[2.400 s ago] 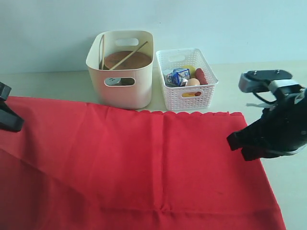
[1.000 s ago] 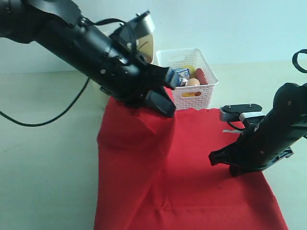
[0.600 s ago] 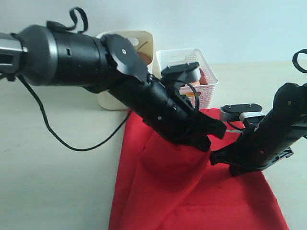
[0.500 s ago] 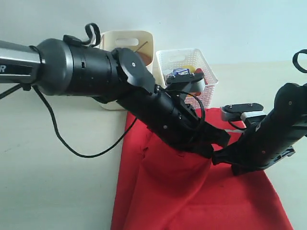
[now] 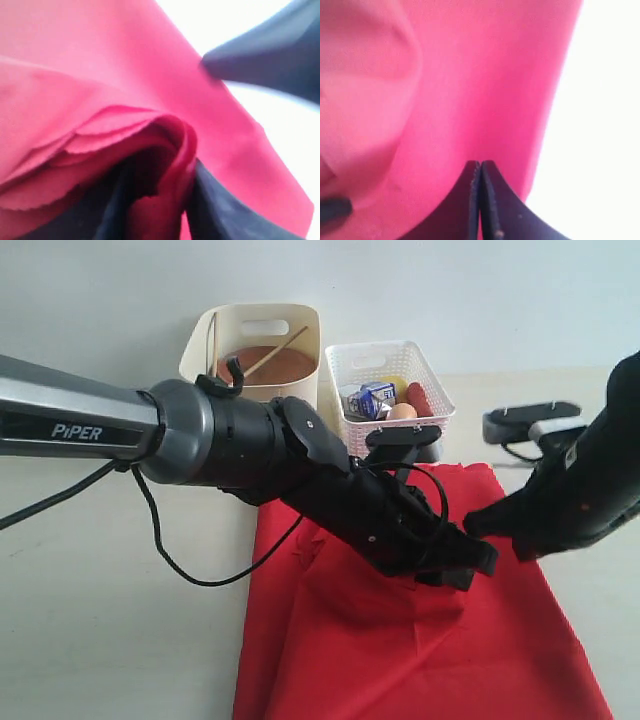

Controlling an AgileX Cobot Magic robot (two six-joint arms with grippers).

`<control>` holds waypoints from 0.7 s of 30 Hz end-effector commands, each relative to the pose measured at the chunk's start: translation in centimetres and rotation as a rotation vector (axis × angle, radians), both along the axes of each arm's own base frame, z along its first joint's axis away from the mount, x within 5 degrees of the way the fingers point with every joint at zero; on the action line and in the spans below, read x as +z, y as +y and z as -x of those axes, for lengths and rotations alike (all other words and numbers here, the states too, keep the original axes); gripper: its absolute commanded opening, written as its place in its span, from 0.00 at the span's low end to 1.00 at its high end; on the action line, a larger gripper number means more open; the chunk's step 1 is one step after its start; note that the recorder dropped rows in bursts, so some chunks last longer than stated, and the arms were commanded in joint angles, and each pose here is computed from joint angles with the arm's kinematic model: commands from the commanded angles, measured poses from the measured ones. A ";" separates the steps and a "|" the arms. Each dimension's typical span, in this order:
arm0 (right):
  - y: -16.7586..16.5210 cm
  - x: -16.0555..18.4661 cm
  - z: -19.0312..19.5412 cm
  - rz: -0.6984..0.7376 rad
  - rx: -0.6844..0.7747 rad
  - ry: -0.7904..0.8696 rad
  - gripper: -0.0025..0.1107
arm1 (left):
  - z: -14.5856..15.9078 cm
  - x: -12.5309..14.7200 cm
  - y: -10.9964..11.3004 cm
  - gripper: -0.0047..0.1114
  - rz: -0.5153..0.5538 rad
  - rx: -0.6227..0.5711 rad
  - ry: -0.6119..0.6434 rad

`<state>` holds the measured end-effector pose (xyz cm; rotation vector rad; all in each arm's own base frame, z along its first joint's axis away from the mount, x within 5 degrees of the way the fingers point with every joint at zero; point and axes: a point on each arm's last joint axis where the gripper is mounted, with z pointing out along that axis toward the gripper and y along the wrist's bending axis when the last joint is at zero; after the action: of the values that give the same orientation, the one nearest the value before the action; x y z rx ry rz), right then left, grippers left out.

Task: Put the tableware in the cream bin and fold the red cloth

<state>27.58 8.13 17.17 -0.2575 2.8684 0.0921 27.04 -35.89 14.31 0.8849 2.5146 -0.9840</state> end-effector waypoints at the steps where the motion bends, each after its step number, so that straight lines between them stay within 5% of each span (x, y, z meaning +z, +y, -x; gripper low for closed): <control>1: -0.8 5.6 0.0 0.060 -0.012 -0.121 0.02 | 0.6 0.2 -0.3 0.35 0.003 -0.036 0.011; 4: -1.6 8.1 0.0 0.139 -0.021 -0.154 0.02 | 0.7 0.2 -0.3 0.35 0.003 -0.039 0.014; 8: -2.5 9.8 0.1 0.225 -0.037 -0.186 0.02 | 1.1 0.2 -0.7 0.73 0.005 -0.055 -0.001; 9: -2.6 9.8 0.1 0.236 -0.039 -0.185 0.02 | 1.2 0.7 -0.9 0.76 0.008 -0.087 -0.032; 14: -3.2 9.9 0.1 0.279 -0.040 -0.183 0.02 | 3.2 4.1 -2.2 0.75 0.042 -0.268 -0.053; 21: -5.5 9.8 -0.1 0.263 -0.139 -0.164 0.02 | 6.7 4.3 -3.9 0.75 0.041 -0.415 -0.037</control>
<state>27.65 3.55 26.47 -0.1712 2.7292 -0.3255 21.88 -39.16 18.26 1.3389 2.3528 -1.0992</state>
